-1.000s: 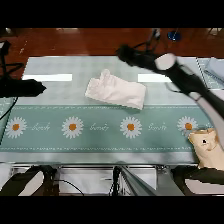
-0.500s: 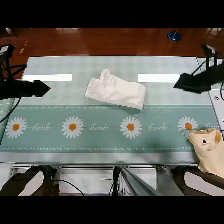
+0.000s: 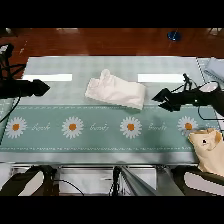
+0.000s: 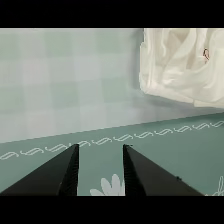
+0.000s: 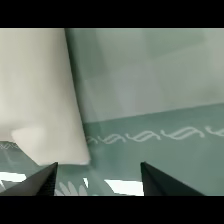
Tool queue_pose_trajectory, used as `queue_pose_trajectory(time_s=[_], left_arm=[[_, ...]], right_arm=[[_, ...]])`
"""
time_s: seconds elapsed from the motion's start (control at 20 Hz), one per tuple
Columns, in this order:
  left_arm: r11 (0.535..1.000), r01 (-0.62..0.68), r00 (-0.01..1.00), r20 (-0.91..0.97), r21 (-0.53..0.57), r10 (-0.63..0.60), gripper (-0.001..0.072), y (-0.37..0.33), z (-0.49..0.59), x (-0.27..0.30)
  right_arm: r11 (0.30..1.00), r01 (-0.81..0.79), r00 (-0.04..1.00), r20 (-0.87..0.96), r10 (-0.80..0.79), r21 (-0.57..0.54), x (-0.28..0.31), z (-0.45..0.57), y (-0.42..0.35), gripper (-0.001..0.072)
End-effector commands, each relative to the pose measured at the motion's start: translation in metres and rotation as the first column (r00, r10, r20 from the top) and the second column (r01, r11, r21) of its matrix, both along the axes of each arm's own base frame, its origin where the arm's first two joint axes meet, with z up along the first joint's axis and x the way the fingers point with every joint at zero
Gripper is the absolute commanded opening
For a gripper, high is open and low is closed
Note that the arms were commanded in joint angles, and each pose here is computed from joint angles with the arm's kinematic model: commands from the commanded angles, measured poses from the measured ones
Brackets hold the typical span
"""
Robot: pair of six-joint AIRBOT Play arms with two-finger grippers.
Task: Fold the shirts.
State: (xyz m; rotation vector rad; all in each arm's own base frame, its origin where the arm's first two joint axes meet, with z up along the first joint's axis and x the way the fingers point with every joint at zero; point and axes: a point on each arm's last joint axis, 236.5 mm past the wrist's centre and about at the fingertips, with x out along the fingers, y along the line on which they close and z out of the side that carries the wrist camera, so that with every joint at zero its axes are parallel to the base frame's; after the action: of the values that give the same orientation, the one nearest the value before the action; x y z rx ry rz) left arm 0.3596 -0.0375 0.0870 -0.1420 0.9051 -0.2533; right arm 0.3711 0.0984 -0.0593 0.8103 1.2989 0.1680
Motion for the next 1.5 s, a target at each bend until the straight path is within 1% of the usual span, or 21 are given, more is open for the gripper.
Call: queue_pose_trajectory(time_s=[0.0,0.2,0.25,0.3,0.4,0.45,0.5,0.55,0.6,0.75,0.85,0.95,1.0,1.1,1.15,1.2,1.25,1.35,1.45], left_arm=[[1.000,-0.001,1.000,-0.001,0.000,0.001,0.0356,0.000,0.000,0.000],[1.000,0.001,1.000,-0.003,0.000,-0.001,0.0355,0.000,0.000,0.000],[1.000,0.000,1.000,-0.003,0.000,0.000,0.0355,0.000,0.000,0.000],[1.000,0.000,1.000,-0.003,0.000,0.000,0.0355,0.000,0.000,0.000],[1.000,0.000,1.000,-0.003,0.000,0.000,0.0355,0.000,0.000,0.000],[1.000,0.000,1.000,-0.003,0.000,0.000,0.0355,0.000,0.000,0.000],[1.000,0.000,1.000,-0.002,0.000,0.000,0.0355,0.000,0.000,0.000],[1.000,0.000,1.000,-0.001,0.000,0.000,0.0355,0.000,0.000,0.000],[1.000,0.000,1.000,0.000,0.001,0.000,0.0354,0.000,0.000,0.000],[1.000,0.000,1.000,-0.001,0.000,0.000,0.0355,0.000,0.000,0.000],[1.000,0.000,1.000,-0.001,0.000,0.000,0.0354,0.000,0.000,0.000],[1.000,0.000,1.000,-0.001,0.001,0.000,0.0354,0.000,0.000,0.000],[1.000,0.000,1.000,-0.001,0.001,0.000,0.0353,0.000,0.000,0.000],[1.000,-0.001,1.000,-0.001,0.001,0.001,0.0353,0.000,-0.001,0.000],[1.000,0.000,1.000,-0.002,0.001,0.000,0.0354,0.000,-0.001,0.000],[1.000,0.000,1.000,-0.001,0.002,0.000,0.0353,0.000,-0.001,0.000],[1.000,0.000,1.000,-0.001,0.001,0.000,0.0353,0.000,-0.001,0.000],[1.000,0.000,1.000,-0.002,0.001,0.000,0.0352,0.000,-0.001,0.000],[1.000,0.010,1.000,-0.021,-0.002,-0.010,0.0350,-0.002,-0.002,-0.005]], right_arm=[[0.999,0.049,0.998,0.048,-0.050,0.023,0.021,-0.019,0.035,0.0575],[0.991,0.122,0.989,0.084,-0.126,0.045,0.040,-0.029,0.059,0.0567],[0.988,0.143,0.985,0.090,-0.147,0.053,0.044,-0.030,0.063,0.0523],[0.987,0.155,0.982,0.097,-0.159,0.051,0.047,-0.032,0.066,0.0512],[0.984,0.170,0.979,0.101,-0.174,0.049,0.049,-0.039,0.074,0.0511],[0.984,0.173,0.979,0.100,-0.177,0.046,0.049,-0.042,0.078,0.0495],[0.985,0.164,0.980,0.103,-0.168,0.044,0.049,-0.044,0.080,0.0379],[0.987,0.153,0.981,0.114,-0.157,0.045,0.050,-0.043,0.081,0.0172],[0.987,0.149,0.980,0.127,-0.156,0.064,0.052,-0.038,0.084,0.0019],[0.993,0.012,0.967,0.253,-0.041,0.115,0.064,0.009,0.099,0.0018],[0.985,-0.055,0.940,0.342,-0.004,0.162,0.073,0.065,0.104,0.0018],[0.976,-0.088,0.894,0.449,-0.010,0.197,0.079,0.132,0.100,0.0017],[0.972,-0.078,0.875,0.483,-0.040,0.220,0.081,0.165,0.094,0.0017],[0.967,-0.050,0.847,0.523,-0.092,0.251,0.075,0.227,0.075,0.0017],[0.969,-0.036,0.841,0.531,-0.103,0.246,0.067,0.252,0.063,0.0017],[0.974,-0.014,0.843,0.527,-0.110,0.226,0.057,0.269,0.050,0.0017],[0.983,0.016,0.848,0.518,-0.111,0.183,0.044,0.281,0.033,0.0017],[0.993,0.101,0.874,0.473,-0.114,0.053,0.014,0.287,-0.009,0.0017],[0.980,0.189,0.909,0.389,-0.152,-0.059,-0.023,0.279,-0.054,0.0018]])
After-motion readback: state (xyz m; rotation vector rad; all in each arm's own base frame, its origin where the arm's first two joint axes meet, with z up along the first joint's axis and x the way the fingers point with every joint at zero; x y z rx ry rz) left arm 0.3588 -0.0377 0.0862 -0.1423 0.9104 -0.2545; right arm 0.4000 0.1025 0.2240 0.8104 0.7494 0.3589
